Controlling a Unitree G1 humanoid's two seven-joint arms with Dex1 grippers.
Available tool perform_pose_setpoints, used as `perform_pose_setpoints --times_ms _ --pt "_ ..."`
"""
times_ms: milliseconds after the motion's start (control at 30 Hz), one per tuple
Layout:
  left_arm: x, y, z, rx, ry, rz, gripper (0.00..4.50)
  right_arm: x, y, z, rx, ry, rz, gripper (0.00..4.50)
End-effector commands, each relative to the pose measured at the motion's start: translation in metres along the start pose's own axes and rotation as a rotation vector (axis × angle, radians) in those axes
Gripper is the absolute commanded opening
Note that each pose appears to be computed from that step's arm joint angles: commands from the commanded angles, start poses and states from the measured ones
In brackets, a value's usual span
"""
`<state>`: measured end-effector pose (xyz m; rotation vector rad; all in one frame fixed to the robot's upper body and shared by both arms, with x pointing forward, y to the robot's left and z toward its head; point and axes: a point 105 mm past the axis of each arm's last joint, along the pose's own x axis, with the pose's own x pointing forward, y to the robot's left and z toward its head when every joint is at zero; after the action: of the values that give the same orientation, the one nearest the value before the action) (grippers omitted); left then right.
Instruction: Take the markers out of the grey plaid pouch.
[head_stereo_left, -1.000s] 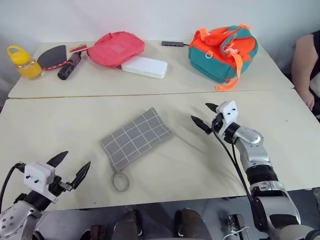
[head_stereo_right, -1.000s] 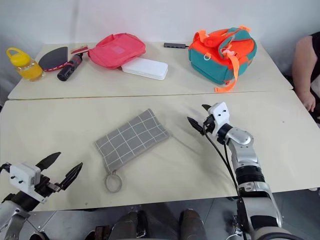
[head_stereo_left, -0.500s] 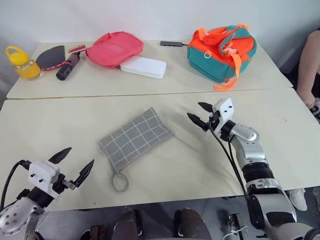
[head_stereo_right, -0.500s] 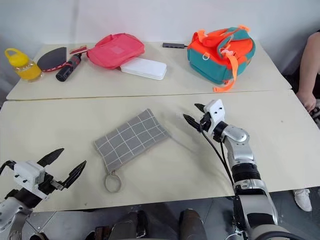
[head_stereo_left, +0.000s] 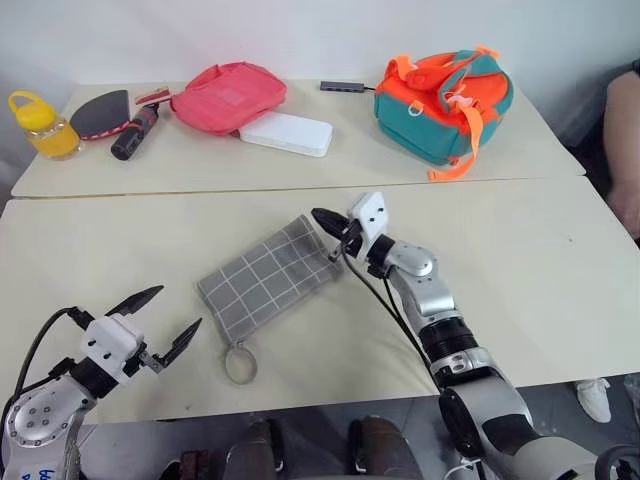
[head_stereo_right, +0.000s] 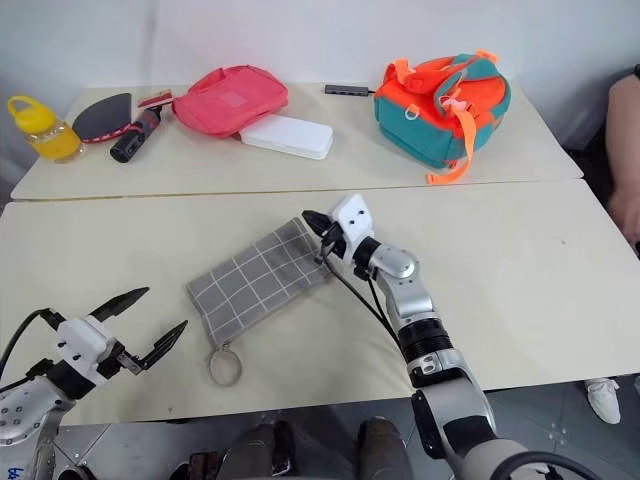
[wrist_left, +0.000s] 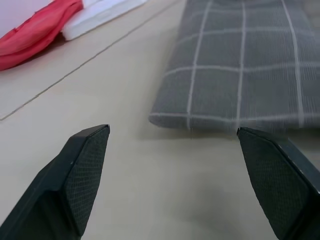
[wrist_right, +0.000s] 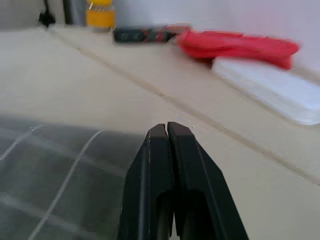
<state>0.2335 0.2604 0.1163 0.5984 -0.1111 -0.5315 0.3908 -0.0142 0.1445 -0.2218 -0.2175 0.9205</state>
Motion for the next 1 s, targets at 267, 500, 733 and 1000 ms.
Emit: perform_pose_setpoints --times_ms 267,500,733,1000 --pt "0.006 -0.016 0.003 0.239 -0.025 -0.128 4.32 0.005 0.017 -0.021 -0.072 0.116 0.076 0.07" --pt "0.013 -0.032 0.001 0.366 -0.049 -0.250 4.32 0.002 0.011 -0.022 -0.074 0.129 0.054 0.07" --pt "0.032 -0.039 0.005 0.415 -0.101 -0.294 4.32 0.002 0.010 -0.019 -0.071 0.118 0.046 0.07" --pt "0.043 -0.041 0.005 0.411 -0.124 -0.288 3.94 0.000 0.007 -0.016 -0.066 0.112 0.036 0.00"
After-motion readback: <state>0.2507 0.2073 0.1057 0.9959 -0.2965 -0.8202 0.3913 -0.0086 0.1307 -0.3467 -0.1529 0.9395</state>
